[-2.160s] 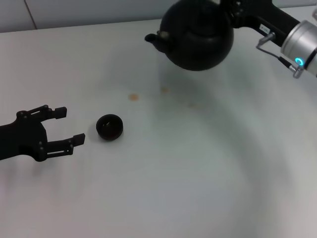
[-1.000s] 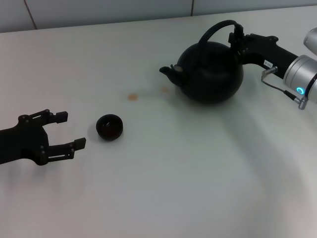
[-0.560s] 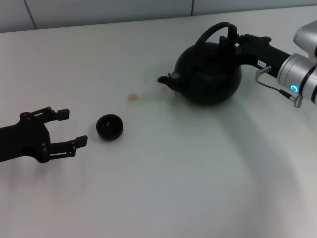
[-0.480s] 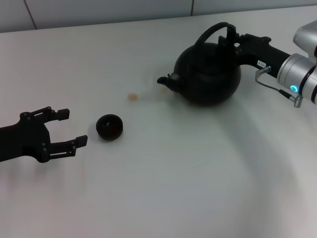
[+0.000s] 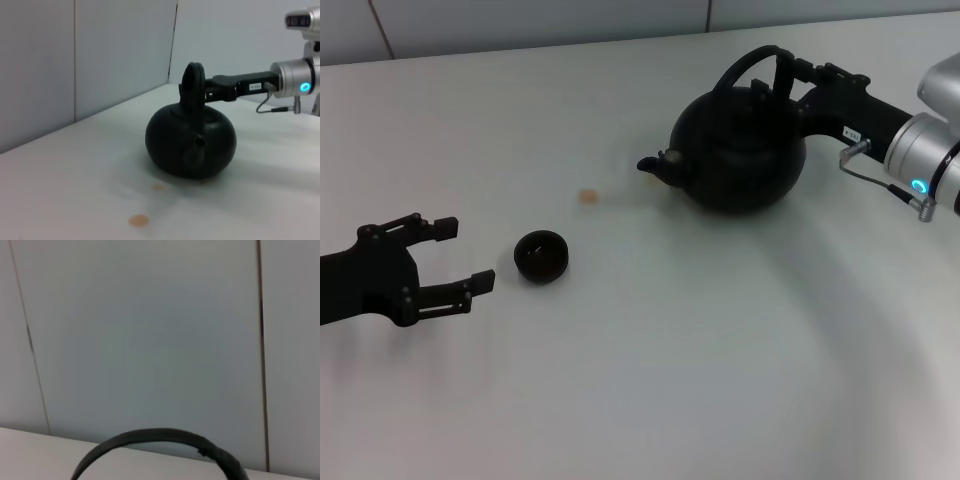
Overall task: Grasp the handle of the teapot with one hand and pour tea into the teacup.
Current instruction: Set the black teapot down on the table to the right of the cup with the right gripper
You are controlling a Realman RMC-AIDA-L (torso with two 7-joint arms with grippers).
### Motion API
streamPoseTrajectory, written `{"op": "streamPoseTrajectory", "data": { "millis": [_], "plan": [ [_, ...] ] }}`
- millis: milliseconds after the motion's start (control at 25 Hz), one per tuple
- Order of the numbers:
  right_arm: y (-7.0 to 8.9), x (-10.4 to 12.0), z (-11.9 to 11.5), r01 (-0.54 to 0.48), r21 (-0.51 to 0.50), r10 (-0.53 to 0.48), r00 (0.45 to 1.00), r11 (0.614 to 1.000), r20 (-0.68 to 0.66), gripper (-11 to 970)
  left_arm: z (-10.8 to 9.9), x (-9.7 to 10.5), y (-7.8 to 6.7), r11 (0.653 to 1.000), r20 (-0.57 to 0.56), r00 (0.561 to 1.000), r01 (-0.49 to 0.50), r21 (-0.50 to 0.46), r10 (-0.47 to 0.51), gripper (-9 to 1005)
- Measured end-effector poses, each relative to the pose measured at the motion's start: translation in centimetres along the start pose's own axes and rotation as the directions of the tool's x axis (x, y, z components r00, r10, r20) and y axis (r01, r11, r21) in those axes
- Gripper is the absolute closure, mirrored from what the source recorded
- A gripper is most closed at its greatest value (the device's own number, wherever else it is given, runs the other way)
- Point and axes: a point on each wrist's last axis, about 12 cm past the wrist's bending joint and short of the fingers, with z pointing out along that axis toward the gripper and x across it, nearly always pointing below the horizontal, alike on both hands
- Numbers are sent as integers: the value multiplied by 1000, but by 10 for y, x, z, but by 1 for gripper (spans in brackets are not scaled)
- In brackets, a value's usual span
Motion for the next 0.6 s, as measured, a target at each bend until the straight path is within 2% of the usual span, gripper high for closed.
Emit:
{"op": "streamPoseTrajectory", "data": {
  "millis": [280,520,560,600],
  "plan": [
    [2,7,-21,24,-33,-22,998,999,56,257,-2,1,-2,1000,15,1000,7,-4,-7,135],
    [4,20,-52,36,-46,-31,992,998,120,258,-3,2,-4,1000,23,1000,13,7,-13,135],
    [5,23,-64,27,-55,-18,987,998,158,258,-4,2,-5,1000,34,999,14,13,-15,135],
    [5,23,-64,27,-55,-18,987,998,158,257,-4,2,-5,1000,34,999,14,13,-15,136]
  ]
}}
